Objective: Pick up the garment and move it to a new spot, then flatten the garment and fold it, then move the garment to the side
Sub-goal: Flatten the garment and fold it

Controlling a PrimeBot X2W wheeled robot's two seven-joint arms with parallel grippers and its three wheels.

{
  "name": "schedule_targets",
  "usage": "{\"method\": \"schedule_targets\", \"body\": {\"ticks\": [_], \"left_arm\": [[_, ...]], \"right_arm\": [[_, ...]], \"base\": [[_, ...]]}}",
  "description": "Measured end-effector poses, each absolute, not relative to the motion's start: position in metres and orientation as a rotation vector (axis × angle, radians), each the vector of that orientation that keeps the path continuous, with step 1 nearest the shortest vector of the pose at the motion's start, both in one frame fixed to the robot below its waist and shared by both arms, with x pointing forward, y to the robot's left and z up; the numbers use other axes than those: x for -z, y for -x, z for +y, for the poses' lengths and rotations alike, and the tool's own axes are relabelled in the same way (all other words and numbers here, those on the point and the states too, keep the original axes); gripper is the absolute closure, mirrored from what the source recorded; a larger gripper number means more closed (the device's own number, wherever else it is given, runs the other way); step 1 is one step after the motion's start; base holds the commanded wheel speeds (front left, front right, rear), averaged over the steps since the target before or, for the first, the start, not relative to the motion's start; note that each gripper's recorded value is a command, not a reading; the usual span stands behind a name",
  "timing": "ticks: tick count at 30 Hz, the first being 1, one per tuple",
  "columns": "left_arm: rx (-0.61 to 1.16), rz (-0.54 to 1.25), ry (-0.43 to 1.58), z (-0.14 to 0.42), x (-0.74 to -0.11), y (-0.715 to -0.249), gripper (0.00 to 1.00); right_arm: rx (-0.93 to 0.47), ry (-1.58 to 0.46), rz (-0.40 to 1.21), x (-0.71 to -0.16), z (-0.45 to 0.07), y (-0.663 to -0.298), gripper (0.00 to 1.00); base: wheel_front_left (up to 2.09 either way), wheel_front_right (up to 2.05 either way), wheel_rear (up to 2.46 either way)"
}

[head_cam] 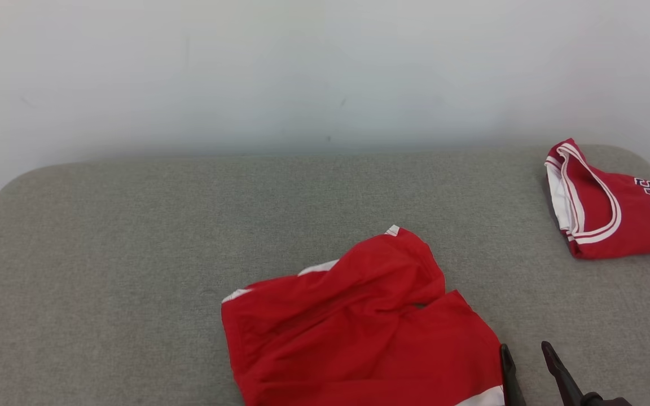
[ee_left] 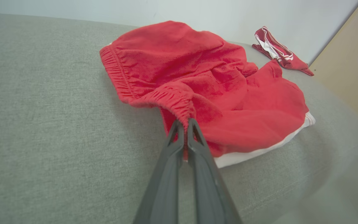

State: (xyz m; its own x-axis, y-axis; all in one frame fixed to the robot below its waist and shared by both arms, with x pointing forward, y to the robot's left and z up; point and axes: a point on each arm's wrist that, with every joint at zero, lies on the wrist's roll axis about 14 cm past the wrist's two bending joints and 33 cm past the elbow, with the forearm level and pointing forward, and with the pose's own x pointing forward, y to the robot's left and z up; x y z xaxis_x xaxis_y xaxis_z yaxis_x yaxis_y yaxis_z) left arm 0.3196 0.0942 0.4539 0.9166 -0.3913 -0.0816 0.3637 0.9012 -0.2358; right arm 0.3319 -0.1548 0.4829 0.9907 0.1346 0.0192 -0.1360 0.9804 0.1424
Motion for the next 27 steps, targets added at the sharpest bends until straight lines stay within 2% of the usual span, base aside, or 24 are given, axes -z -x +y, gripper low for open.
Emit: {"method": "schedule_targets", "body": {"ticks": [3,7,18,21,27], "left_arm": [[0.387,0.164,0.216,0.096,-0.443,-0.307,1.0],[0.397,0.151,0.225,0.091,-0.447,-0.313,1.0],[0.445,0.07,0.177,0.08,-0.48,-0.391,1.0],[0.442,0.12,0.156,0.08,-0.467,-0.417,1.0],[0.432,0.25,0.136,0.079,-0.426,-0.427,1.0]], "right_arm": [[-0.148,-0.147,-0.008,-0.483,-0.151,-0.333,0.0],[-0.142,-0.144,-0.005,-0.482,-0.153,-0.333,0.0],[-0.062,-0.112,0.013,-0.475,-0.183,-0.332,0.0],[-0.03,-0.109,0.036,-0.468,-0.191,-0.337,0.0],[0.003,-0.109,0.08,-0.455,-0.197,-0.337,0.0]], "base": [[0.0,0.0,0.0],[0.0,0.0,0.0],[0.0,0.0,0.0],[0.0,0.0,0.0],[0.0,0.0,0.0]]}}
